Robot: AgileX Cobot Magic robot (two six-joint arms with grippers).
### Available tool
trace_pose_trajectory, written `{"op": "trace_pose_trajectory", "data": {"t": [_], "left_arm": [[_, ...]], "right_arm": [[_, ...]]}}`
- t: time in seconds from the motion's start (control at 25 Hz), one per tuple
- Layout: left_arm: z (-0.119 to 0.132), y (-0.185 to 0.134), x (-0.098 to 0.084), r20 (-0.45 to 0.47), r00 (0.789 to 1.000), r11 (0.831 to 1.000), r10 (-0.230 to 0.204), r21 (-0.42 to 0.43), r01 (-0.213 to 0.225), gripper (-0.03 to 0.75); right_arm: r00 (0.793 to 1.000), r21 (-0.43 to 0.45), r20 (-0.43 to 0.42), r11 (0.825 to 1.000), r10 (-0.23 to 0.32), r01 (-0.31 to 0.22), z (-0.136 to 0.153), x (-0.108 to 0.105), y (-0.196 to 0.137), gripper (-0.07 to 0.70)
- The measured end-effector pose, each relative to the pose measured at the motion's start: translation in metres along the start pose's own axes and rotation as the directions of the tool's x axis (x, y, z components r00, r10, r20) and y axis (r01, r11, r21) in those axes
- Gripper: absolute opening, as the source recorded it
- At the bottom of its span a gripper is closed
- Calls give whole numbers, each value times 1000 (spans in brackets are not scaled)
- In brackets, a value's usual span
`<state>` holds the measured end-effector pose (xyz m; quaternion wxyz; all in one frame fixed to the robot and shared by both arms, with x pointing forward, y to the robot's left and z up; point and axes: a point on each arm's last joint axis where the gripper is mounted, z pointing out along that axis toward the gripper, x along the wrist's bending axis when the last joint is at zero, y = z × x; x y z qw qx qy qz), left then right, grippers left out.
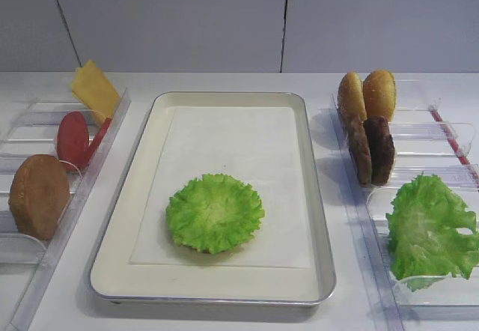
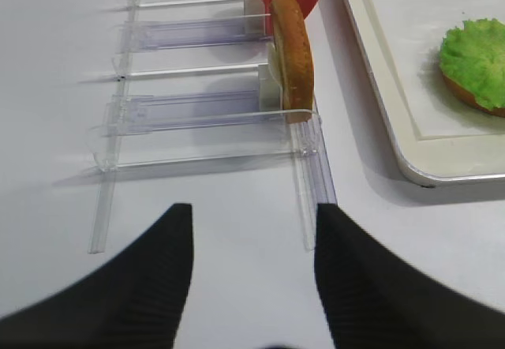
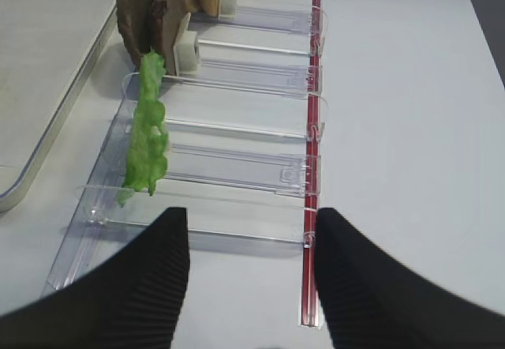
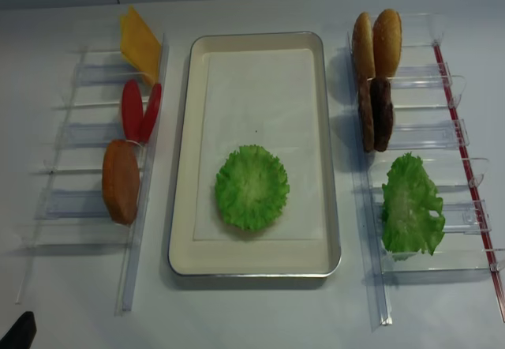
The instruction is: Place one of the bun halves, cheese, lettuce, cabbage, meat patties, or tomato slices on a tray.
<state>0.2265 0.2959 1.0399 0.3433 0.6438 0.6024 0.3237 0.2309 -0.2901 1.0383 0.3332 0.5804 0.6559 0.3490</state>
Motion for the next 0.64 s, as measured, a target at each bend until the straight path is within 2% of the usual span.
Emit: {"op": "trace_pose_trajectory", "data": {"t": [0.64], "left_arm": [[0,0,0,0,1000,1000,0,0,0,330]], "right_arm": [[1000,0,-1,1000,1,-1,0,0,0,368]]}}
